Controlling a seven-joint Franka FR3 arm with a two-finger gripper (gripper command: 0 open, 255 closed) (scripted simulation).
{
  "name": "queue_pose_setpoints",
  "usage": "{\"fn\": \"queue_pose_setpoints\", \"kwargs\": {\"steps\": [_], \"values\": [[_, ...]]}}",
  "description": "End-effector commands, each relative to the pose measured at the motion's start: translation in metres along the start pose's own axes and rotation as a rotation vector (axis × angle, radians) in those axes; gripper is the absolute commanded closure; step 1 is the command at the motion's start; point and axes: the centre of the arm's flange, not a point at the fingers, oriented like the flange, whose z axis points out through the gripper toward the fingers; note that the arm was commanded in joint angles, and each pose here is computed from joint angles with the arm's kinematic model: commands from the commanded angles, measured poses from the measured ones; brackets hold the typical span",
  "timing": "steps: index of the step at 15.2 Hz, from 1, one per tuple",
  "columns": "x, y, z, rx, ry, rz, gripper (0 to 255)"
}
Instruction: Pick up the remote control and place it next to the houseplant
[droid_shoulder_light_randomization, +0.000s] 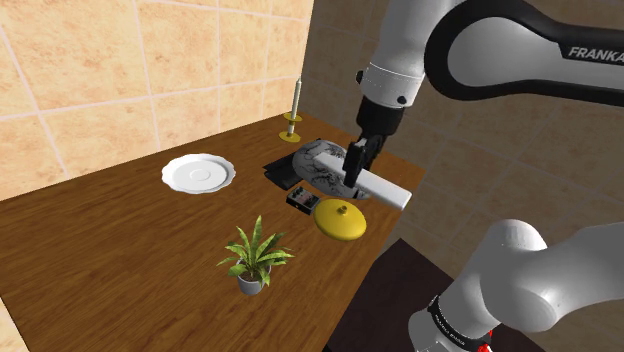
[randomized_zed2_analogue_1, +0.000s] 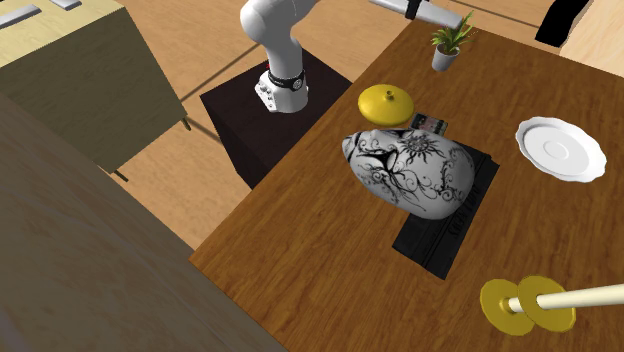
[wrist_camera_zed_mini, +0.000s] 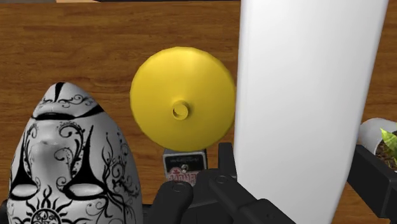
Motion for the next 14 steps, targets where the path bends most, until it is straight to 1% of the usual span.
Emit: {"fn": "queue_pose_setpoints", "kwargs": {"steps": [1,14], "values": [[-0.001,-0.025,0.0,0.0,0.0,0.002,255],[-0.026,-0.194,-0.002,0.0,0.0,0.002,255]]}}
